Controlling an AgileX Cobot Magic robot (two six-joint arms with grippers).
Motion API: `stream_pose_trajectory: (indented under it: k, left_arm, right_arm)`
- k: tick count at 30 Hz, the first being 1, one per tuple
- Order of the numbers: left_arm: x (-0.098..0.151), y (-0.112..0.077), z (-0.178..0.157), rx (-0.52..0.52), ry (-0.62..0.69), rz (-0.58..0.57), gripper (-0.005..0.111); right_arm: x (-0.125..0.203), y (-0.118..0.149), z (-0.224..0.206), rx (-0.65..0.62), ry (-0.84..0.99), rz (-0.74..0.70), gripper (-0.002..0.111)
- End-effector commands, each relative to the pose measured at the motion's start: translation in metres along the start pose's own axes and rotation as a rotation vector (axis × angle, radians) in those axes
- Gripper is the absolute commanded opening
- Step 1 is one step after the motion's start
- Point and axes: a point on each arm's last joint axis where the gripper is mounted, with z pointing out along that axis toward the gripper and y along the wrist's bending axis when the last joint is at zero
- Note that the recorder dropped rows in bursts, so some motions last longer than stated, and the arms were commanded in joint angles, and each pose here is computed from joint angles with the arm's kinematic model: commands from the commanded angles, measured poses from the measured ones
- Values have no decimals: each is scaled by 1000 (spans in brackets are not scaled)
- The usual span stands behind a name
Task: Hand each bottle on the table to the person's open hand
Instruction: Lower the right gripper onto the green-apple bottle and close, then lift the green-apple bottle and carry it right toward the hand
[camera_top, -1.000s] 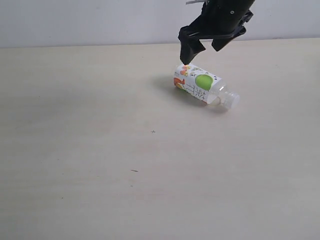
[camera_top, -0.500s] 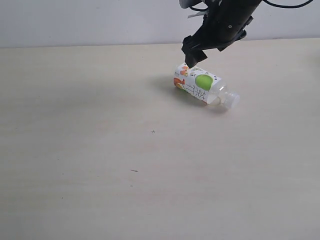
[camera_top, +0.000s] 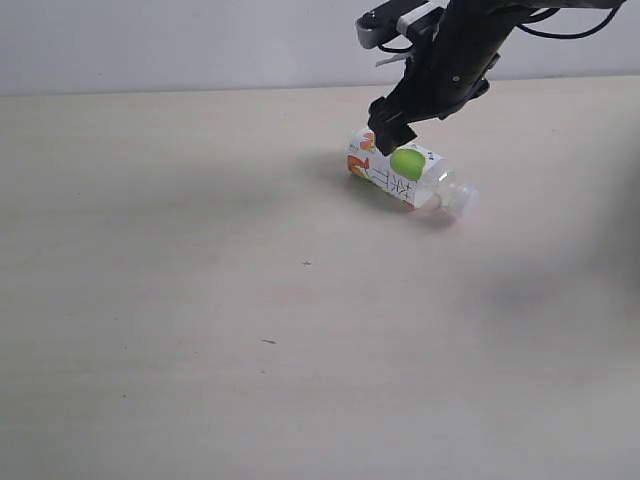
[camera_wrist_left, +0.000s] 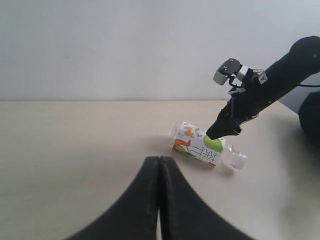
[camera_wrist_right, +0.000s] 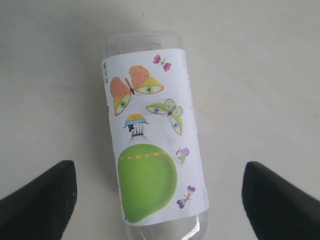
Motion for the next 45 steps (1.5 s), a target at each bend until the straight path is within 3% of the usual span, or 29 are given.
stream_pose_trajectory:
  k: [1, 14, 24, 30, 37, 45]
  left_arm:
    - [-1, 0, -1, -2, -21, -1, 1]
    - [-1, 0, -1, -2, -21, -1, 1]
    - [-1, 0, -1, -2, -21, -1, 1]
    - [-1, 0, -1, -2, -21, -1, 1]
    - [-1, 0, -1, -2, -21, 1, 1]
    - [-1, 0, -1, -2, -21, 1, 1]
  right_arm:
    - [-1, -3, -2, 13, -20, -10, 84]
    - [-4, -4, -3, 17, -47, -7, 84]
    - [-39, -14, -50, 10, 18, -52, 84]
    - [-49, -18, -3, -27, 129, -58, 84]
    - [-32, -16, 60, -47, 250, -46, 84]
    - [-31, -16, 76, -43, 237, -44, 83]
